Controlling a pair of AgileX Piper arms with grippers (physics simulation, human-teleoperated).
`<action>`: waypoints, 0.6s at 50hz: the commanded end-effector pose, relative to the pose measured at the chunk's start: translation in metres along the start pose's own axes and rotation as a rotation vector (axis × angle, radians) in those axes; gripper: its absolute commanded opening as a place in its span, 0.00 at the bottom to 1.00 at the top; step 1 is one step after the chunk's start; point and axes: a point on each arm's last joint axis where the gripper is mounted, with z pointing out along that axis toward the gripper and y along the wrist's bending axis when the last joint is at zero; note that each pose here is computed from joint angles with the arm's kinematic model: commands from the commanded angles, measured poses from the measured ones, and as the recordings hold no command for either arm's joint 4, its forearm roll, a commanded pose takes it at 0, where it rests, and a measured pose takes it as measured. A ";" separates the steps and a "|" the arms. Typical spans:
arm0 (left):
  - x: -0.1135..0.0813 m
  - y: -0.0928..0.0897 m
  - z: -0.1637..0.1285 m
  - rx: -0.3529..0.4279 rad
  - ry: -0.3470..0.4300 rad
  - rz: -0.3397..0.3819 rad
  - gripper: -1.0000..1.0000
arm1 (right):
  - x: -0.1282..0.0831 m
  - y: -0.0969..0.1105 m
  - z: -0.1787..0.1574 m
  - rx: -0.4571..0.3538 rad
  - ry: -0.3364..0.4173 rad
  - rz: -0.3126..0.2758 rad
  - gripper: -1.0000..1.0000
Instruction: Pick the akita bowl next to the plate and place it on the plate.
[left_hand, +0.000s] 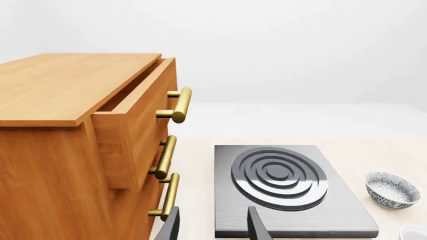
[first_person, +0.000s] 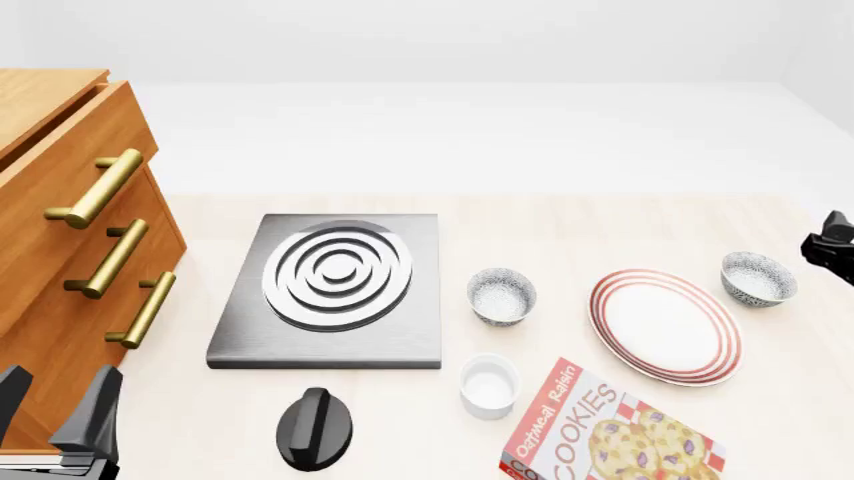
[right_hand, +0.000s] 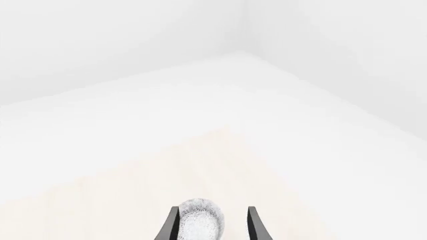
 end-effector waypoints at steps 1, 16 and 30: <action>0.000 0.000 0.000 0.000 0.000 0.000 1.00 | 0.002 -0.002 0.010 0.008 0.037 0.036 1.00; 0.000 0.000 0.000 0.000 0.000 0.000 1.00 | 0.006 0.002 0.023 0.000 0.100 0.089 1.00; 0.000 0.000 0.000 0.000 0.000 0.000 1.00 | 0.015 0.004 0.037 0.009 0.180 0.160 1.00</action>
